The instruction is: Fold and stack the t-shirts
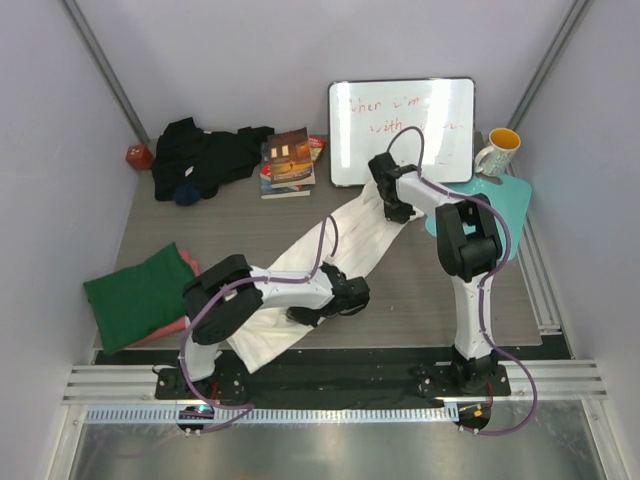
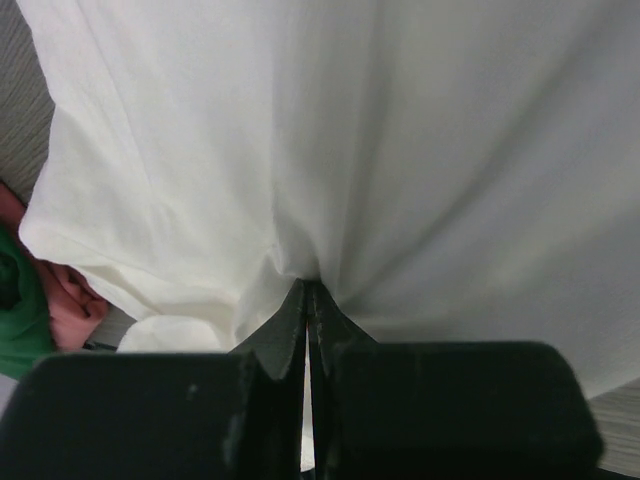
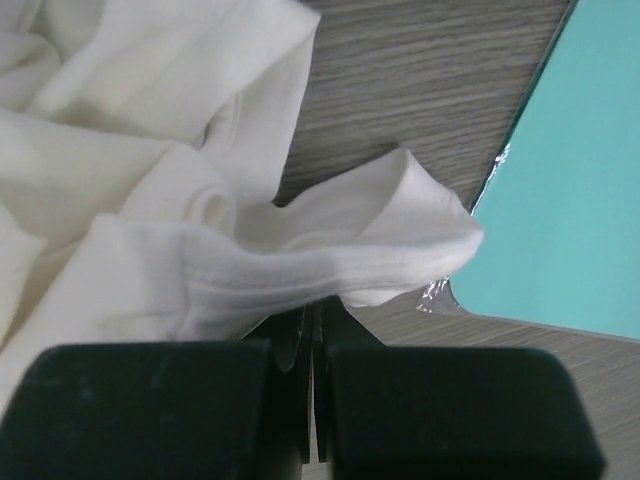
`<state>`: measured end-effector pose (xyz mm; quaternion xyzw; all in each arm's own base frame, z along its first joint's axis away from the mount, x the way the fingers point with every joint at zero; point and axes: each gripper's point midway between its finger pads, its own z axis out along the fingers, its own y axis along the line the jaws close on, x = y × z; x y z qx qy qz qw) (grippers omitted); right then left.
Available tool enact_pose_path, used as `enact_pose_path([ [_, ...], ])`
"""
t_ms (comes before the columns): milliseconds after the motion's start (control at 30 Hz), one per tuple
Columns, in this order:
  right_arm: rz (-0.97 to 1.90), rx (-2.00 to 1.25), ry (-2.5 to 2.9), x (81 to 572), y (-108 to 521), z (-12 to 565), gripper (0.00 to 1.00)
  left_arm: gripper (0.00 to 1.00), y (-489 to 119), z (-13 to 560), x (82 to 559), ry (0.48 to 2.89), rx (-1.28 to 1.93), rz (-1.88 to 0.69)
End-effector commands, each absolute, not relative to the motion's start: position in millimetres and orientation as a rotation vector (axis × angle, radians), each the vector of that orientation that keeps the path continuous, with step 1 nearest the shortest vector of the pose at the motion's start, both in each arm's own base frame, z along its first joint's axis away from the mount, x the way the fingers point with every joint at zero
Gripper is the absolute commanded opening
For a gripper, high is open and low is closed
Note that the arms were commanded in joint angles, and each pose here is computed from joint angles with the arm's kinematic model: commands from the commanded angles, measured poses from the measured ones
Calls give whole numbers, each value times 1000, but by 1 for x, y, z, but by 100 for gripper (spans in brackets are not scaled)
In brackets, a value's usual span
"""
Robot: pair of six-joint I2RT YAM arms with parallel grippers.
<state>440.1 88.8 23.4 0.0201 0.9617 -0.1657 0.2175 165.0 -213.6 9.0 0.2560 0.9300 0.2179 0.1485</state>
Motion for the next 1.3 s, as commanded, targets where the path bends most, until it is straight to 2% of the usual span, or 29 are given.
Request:
enact_pose_path([
  [0, -502, 151, 2688, 448, 59, 12, 1, 0, -257, -41, 125, 2891, 697, 397],
  [233, -515, 276, 2698, 429, 29, 29, 1, 0, -293, -33, 138, 2850, 743, 320],
  [467, -532, 300, 2651, 415, 20, 54, 2, 0, -302, -33, 140, 2850, 744, 295],
  [700, -297, 323, 2522, 424, 40, 104, 3, 1, -316, -17, 149, 2818, 693, 253],
  [833, -179, 335, 2397, 432, 48, 146, 8, 15, -313, 8, 164, 2739, 647, 261],
  [933, -166, 346, 2322, 435, 45, 172, 18, 18, -303, 33, 180, 2686, 584, 266],
  [1000, -180, 349, 2290, 436, 42, 181, 21, 19, -295, 47, 190, 2659, 532, 278],
  [1100, -200, 338, 2296, 439, 40, 178, 23, 19, -275, 77, 204, 2617, 451, 317],
  [1267, -220, 326, 2400, 445, 45, 133, 22, 23, -231, 106, 211, 2600, 363, 428],
])
